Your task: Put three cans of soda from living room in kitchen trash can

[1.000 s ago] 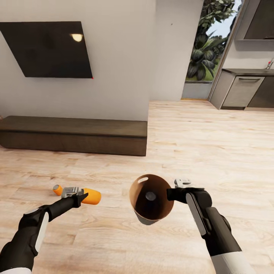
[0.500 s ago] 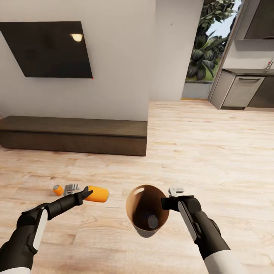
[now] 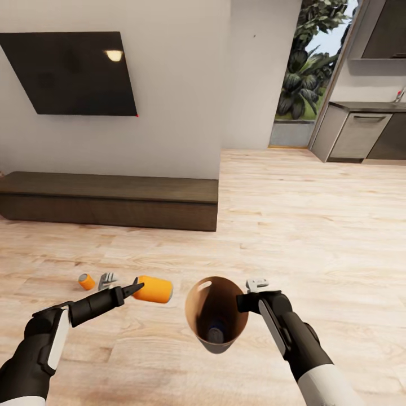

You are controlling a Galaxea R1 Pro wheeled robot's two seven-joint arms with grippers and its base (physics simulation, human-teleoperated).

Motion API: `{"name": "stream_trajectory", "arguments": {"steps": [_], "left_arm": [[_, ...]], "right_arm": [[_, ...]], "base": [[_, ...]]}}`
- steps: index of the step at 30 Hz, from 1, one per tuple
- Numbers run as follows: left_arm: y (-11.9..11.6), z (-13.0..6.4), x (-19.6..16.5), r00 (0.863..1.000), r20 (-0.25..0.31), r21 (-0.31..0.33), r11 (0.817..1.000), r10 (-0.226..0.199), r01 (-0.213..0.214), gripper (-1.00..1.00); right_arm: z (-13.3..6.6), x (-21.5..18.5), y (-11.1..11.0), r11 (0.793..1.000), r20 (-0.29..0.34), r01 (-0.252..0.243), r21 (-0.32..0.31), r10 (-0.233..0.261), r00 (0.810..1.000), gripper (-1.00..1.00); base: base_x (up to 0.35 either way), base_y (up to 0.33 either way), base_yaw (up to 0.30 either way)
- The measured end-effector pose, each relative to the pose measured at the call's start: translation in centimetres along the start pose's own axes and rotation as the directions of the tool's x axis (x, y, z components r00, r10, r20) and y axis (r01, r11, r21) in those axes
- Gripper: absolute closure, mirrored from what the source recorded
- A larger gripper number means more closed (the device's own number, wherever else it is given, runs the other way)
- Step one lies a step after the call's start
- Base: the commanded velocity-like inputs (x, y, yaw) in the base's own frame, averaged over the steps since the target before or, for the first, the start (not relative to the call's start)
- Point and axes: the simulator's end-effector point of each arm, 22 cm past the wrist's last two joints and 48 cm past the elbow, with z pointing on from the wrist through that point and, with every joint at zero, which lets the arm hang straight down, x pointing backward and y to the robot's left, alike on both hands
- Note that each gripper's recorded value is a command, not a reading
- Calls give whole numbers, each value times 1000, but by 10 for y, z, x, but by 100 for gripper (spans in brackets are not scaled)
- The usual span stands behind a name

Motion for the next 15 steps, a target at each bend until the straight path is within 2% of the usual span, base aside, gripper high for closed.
{"name": "stream_trajectory", "arguments": {"steps": [6,7,11,15], "left_arm": [[-12,0,-4,997,13,55,996,-70,69,100],[-31,-1,-7,994,18,140,985,-109,105,100],[-44,-3,-7,993,11,200,973,-117,113,100],[-46,-3,-6,992,8,211,970,-126,122,100]], "right_arm": [[2,3,0,1000,-9,0,1,0,1000,100],[3,4,0,1000,-10,-1,0,1,1000,100],[3,4,0,1000,-10,-2,-1,2,1000,100],[3,4,0,1000,-11,-1,0,1,1000,100]], "base": [[0,0,0],[0,0,0],[0,0,0],[0,0,0]]}}
